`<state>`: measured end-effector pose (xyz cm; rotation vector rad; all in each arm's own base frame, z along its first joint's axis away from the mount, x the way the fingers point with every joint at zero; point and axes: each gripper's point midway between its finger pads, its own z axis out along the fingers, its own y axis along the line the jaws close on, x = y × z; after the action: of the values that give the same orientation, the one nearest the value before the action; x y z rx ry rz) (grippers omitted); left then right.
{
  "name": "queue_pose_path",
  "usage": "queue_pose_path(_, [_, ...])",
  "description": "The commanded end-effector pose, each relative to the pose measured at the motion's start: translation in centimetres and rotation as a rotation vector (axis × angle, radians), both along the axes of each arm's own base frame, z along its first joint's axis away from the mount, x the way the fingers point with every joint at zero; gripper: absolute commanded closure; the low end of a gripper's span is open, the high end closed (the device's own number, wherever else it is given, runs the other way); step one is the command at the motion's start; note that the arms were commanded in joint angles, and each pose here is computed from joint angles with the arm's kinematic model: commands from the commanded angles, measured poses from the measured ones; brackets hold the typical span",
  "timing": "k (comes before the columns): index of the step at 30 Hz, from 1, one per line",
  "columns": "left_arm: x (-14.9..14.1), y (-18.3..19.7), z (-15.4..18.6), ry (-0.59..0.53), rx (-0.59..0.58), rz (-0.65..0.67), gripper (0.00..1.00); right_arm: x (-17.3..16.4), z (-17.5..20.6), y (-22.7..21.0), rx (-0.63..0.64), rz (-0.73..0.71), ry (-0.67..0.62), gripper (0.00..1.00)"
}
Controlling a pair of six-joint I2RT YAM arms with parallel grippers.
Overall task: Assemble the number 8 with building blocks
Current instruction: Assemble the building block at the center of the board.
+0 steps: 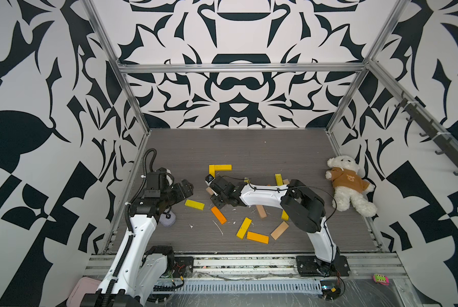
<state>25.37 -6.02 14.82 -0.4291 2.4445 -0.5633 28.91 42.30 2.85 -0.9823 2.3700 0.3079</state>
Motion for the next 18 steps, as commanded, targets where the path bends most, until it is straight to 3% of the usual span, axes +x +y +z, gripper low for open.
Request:
queue_pose_path(1, [-0.1,-0.5,0.3,-0.024,-0.011,-0.038,0.01,-0.3,1.4,-1.6,-0.013,0.035,-0.017,0.78])
queue_pose_path(7, [-0.1,-0.8,0.4,-0.033,-0.026,-0.053,0.01,0.8,1.2,-4.6,-0.012,0.014,0.023,0.78])
queue_pose_path(18, [-0.1,-1.0,-0.2,-0.020,-0.033,-0.066,0.01,3.0,0.4,-5.1,-0.077,0.069,0.024,0.76])
